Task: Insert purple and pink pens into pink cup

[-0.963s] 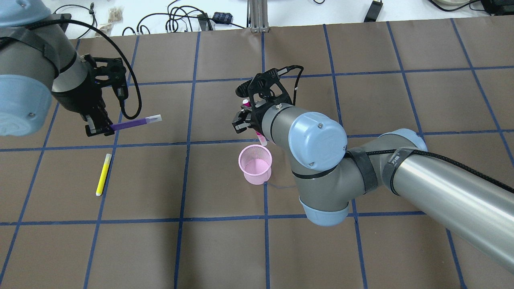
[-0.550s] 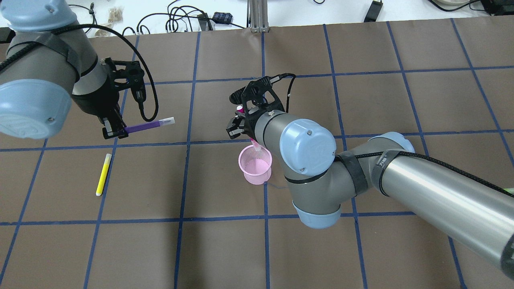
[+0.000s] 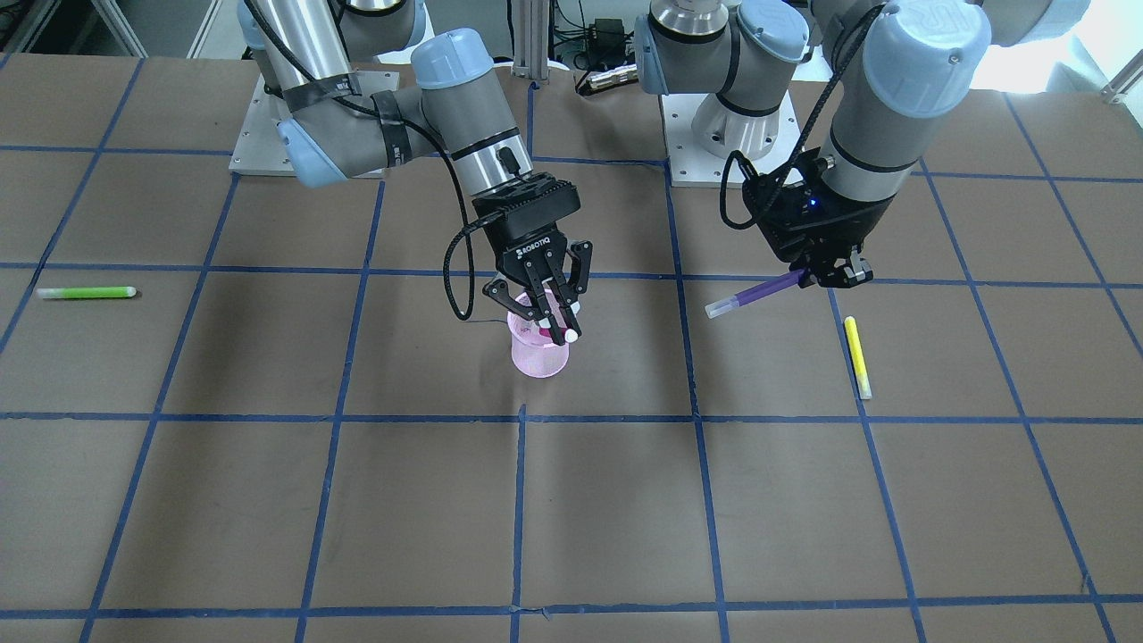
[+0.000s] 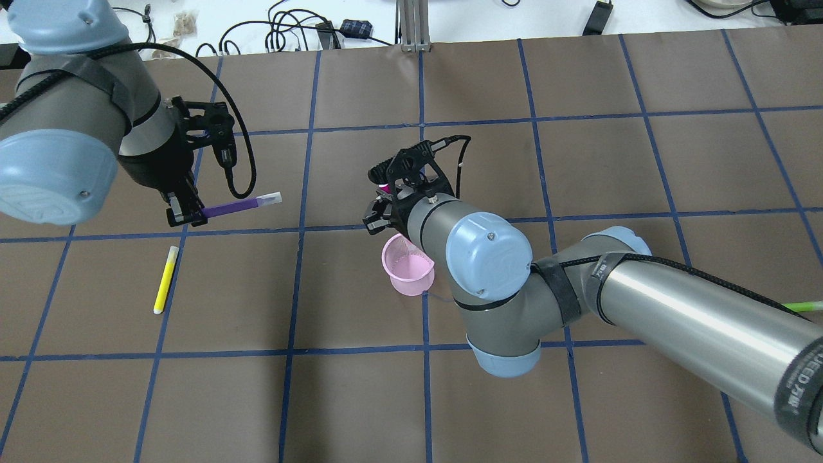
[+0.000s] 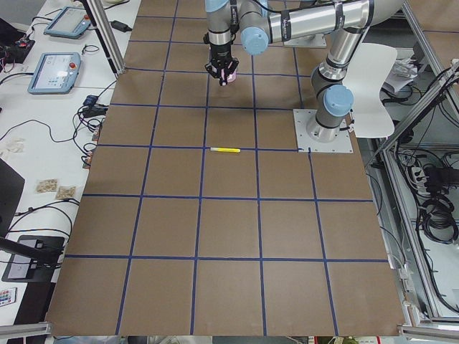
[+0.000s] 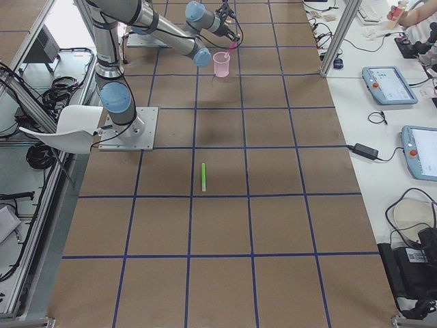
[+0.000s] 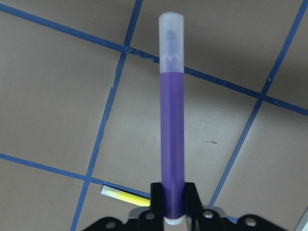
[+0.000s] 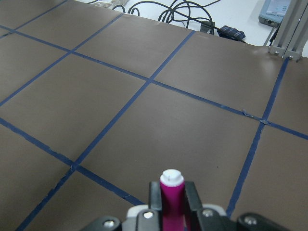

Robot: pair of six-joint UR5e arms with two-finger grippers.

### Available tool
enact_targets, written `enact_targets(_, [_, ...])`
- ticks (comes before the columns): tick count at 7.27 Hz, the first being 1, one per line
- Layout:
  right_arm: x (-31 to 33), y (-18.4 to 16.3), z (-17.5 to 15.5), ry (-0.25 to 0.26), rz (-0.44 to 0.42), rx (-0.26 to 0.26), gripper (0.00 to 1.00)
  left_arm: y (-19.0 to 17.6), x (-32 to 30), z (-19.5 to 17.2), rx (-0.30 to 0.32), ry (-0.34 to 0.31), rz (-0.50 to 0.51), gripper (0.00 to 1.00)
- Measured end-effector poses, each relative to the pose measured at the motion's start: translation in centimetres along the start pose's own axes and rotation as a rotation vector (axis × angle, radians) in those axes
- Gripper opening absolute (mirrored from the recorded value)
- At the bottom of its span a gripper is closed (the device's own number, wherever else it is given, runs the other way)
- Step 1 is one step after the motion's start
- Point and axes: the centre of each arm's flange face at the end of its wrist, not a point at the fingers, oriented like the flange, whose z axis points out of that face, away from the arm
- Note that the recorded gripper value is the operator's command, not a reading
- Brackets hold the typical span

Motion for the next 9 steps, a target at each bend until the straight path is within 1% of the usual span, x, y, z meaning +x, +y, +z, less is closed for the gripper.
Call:
enact_targets(1, [-0.1,0.6,-0.1,-0.002,0.000,0.007,0.46,0.0,0.0,0.0,0.000,0.001,0.000,0.00])
enact_targets(2, [-0.1,1.0,-0.2,-0.007,0.002,0.011,0.65,0.0,0.1,0.0,-0.001,0.004,0.000,0.00])
enact_targets(3, [-0.2,1.2,-0.2,-0.009,0.016,0.017,0.79,0.0,0.1,0.0,-0.001,0.005,0.000,0.00])
enact_targets(5, [-0.1,0.7,-0.5,-0.011,0.082,0.039,0.83,0.0,0.1,0.0,-0.002,0.006,-0.001,0.00])
enact_targets(6, [0.0,-0.3,-0.9,-0.009,0.091,0.061,0.87,-0.2,0.2,0.2,-0.002,0.008,-0.014,0.00])
enact_targets(7, [0.5,-1.9,-1.4,-0.002,0.097,0.088,0.87,-0.9,0.5,0.3,-0.005,0.014,-0.036,0.00])
enact_targets(8, [1.1,-4.0,-1.8,0.006,0.106,0.097,0.86,-2.2,1.1,0.4,-0.014,0.019,-0.053,0.00])
enact_targets(9, [1.8,-6.3,-2.2,0.014,0.116,0.073,0.86,-3.7,1.9,0.6,-0.022,0.022,-0.086,0.00])
